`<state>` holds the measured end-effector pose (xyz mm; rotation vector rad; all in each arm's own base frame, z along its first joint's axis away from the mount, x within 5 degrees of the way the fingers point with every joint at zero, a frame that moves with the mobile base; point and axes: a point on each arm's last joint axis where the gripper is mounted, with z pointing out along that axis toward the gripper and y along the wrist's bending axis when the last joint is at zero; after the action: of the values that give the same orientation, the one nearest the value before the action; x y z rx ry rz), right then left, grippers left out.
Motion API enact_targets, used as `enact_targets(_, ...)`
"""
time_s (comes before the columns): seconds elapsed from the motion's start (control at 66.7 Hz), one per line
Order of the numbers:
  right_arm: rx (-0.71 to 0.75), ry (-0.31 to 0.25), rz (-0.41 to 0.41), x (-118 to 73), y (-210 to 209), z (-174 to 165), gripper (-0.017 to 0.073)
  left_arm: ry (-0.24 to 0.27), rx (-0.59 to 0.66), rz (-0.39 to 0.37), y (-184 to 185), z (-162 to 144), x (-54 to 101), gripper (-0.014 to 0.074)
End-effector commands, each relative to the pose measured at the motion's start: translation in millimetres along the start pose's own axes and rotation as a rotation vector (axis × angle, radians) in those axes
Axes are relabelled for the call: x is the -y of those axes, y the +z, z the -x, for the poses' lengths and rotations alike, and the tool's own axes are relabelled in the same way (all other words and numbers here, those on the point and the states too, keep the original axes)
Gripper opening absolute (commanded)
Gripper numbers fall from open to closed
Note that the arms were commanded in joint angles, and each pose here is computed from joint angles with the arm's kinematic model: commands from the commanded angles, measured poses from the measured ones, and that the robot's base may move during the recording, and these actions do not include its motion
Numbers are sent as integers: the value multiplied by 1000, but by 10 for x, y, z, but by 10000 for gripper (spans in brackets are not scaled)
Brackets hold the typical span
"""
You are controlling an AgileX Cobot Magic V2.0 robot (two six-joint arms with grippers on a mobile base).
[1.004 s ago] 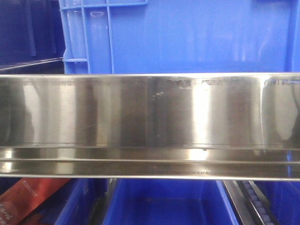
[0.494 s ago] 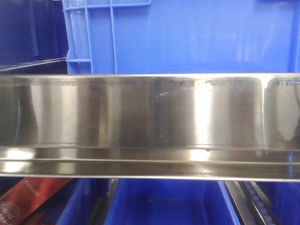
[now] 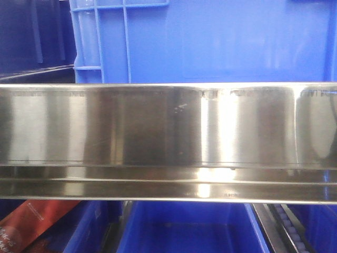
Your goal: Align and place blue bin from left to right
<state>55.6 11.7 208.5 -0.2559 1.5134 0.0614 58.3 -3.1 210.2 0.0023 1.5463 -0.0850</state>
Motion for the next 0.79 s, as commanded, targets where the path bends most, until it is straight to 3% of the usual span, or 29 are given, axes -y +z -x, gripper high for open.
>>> enact_targets(0.0,15,0,-4,3,-4,14,-79,-12,29,1,-20,0,-1,-111)
enact_targets(0.779,15,0,-4,3,-4,14,-79,-32,26,-38,-21,-1,21,-111)
